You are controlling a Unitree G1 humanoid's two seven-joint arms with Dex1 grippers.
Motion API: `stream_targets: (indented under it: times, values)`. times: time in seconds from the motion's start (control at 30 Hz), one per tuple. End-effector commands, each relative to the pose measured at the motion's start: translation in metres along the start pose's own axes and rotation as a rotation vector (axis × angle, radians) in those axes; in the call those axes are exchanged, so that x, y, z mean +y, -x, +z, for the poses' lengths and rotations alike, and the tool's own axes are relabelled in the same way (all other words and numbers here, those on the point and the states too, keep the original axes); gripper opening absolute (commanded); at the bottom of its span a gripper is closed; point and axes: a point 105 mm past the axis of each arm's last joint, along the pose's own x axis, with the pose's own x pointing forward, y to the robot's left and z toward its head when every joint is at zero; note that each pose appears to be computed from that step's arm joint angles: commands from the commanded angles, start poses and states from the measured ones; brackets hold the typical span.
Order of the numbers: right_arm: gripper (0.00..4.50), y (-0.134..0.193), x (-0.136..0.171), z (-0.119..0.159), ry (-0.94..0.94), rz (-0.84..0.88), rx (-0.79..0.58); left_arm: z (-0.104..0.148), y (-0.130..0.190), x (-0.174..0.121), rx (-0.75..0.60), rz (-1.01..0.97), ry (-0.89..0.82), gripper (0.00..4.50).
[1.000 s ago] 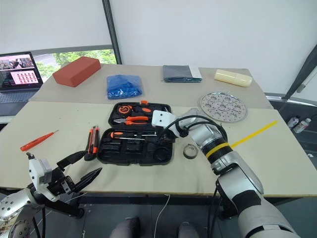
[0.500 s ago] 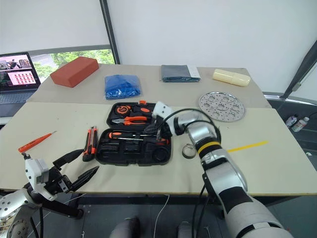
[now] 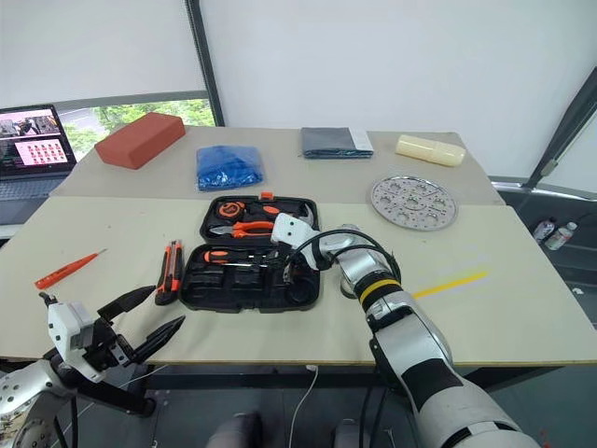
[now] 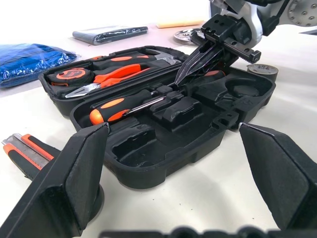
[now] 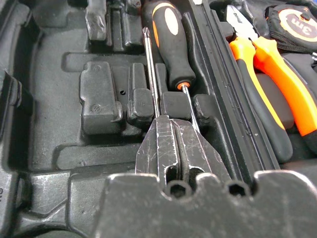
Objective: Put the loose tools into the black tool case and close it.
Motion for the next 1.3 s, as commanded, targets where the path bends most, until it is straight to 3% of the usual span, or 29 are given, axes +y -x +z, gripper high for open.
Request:
stream_targets:
  times: [0.03, 0.1, 0.2, 0.3, 0.47, 0.57, 0.7, 0.83, 1.03, 1.3]
  values:
    - [0.05, 0.006, -0.001, 0.006, -0.015, -0.022, -0.106, 0.015, 0.008, 0.005, -0.055, 0.066, -0.006, 4.5]
    - [0.05, 0.026, -0.015, 0.025, -0.042, -0.074, -0.26, 0.017, 0.019, 0.009, -0.083, 0.123, 0.029, 4.5]
    - [0.85, 0.058, -0.019, 0.034, -0.063, -0.087, -0.418, 0.013, 0.043, 0.021, -0.081, 0.249, 0.063, 4.5]
    - [1.84, 0.083, -0.013, 0.029, -0.04, -0.114, -0.489, 0.007, 0.069, 0.031, -0.064, 0.376, 0.07, 4.5]
    - [3.57, 0.136, 0.014, -0.002, -0.065, -0.197, -0.591, -0.014, 0.152, 0.048, -0.017, 0.735, 0.108, 4.5]
    - [4.47, 0.155, 0.03, -0.02, -0.109, -0.242, -0.57, -0.024, 0.19, 0.049, -0.005, 0.888, 0.139, 4.5]
    - [4.47, 0.169, 0.039, -0.02, -0.086, -0.319, -0.575, -0.029, 0.212, 0.05, -0.021, 1.0, 0.179, 4.5]
    - [4.47, 0.172, 0.045, -0.016, -0.084, -0.343, -0.576, -0.024, 0.204, 0.061, -0.042, 0.993, 0.196, 4.5]
    - [4.47, 0.167, 0.049, -0.004, -0.065, -0.337, -0.589, -0.003, 0.157, 0.113, 0.006, 0.914, 0.2, 4.5]
    - [4.47, 0.163, 0.047, 0.013, -0.044, -0.321, -0.605, 0.0, 0.094, 0.191, 0.263, 0.819, 0.224, 4.5]
